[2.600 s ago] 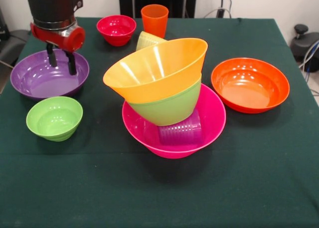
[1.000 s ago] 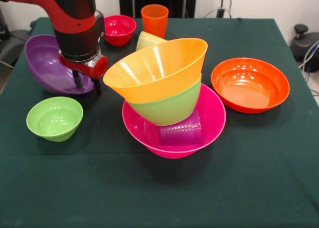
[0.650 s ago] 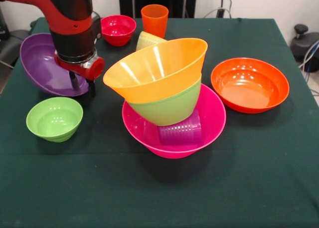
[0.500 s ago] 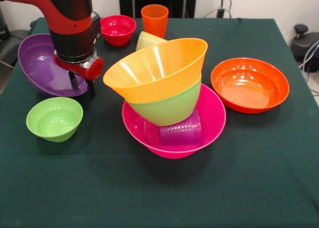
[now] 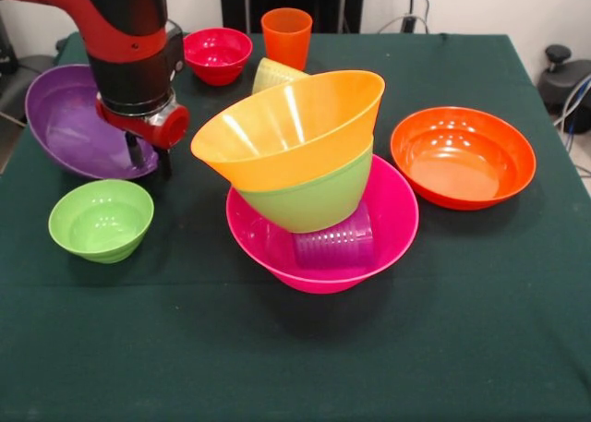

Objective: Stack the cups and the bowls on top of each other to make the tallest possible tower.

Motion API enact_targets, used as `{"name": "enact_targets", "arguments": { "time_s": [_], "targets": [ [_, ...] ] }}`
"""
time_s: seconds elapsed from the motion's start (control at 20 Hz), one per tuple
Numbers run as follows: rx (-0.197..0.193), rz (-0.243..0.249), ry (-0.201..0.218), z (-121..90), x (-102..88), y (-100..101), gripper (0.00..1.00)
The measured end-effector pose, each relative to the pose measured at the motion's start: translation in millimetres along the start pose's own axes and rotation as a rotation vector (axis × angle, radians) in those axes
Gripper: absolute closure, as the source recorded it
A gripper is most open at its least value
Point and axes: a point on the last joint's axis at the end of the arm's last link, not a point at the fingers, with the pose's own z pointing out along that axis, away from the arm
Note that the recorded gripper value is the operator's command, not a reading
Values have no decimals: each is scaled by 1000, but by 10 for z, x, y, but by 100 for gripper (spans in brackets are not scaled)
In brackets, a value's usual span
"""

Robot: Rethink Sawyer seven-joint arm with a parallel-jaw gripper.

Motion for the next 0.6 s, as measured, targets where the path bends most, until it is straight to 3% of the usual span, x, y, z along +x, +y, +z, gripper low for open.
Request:
{"name": "enact_targets", "arguments": {
  "time_s": [0.25, 0.5, 0.55, 0.6],
  "targets": [
    [-2, 15, -19, -154, -81, -43, 100],
    [6, 49, -56, -510, -225, -203, 100],
    [13, 52, -71, -601, -267, -250, 0],
    [14, 53, -73, -613, -273, -255, 0]
  ]
}}
